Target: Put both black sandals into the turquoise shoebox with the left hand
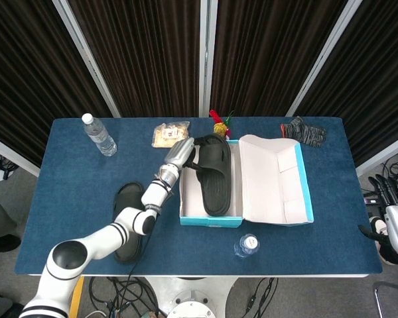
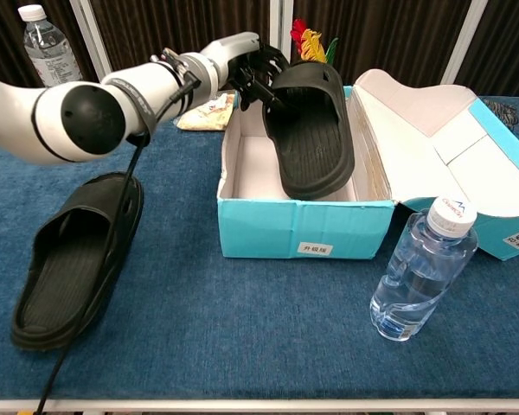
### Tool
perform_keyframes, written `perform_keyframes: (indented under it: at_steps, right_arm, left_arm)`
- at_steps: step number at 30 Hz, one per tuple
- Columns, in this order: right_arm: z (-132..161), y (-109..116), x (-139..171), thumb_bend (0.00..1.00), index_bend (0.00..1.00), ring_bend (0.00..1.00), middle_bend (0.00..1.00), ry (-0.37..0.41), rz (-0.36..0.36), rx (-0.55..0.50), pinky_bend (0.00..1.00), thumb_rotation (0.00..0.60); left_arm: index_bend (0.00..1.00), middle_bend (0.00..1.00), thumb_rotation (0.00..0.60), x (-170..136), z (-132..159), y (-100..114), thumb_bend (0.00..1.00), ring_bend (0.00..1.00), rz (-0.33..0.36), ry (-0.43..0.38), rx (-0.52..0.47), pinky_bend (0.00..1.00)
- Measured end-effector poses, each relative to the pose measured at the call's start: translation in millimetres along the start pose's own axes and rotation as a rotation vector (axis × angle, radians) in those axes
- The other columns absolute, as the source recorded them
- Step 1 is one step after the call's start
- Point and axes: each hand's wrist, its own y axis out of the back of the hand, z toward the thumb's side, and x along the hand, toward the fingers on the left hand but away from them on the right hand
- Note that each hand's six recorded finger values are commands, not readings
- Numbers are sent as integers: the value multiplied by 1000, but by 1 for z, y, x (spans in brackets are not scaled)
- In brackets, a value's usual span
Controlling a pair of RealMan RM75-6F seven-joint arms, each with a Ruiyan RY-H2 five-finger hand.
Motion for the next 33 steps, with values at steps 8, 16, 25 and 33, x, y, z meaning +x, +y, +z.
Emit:
perform_keyframes:
  at_steps: [8,16,25,33]
  right_arm:
    - [0,2,1,22,19,0,47,-7,-2,6,0,600]
    - [1,3,2,23,19,0,47,-8,-3,10,0,600]
    - [-1,4,4,22,19,0,47,-15,-6,9,0,600]
    - [-2,5,6,24,19,0,47,-14,-9,8,0,600]
  left_arm:
    - [481,499,600,4,-5,-25,36,754,-34,27,6,699]
    - [395,470,600,5,-11,-39,32,743,-61,50,32,663]
    - [261,349,600,4,-11,-46,26,650,-63,50,101,630]
    - [99,153,600,2,-4,-46,14,322,-27,-4,180,576]
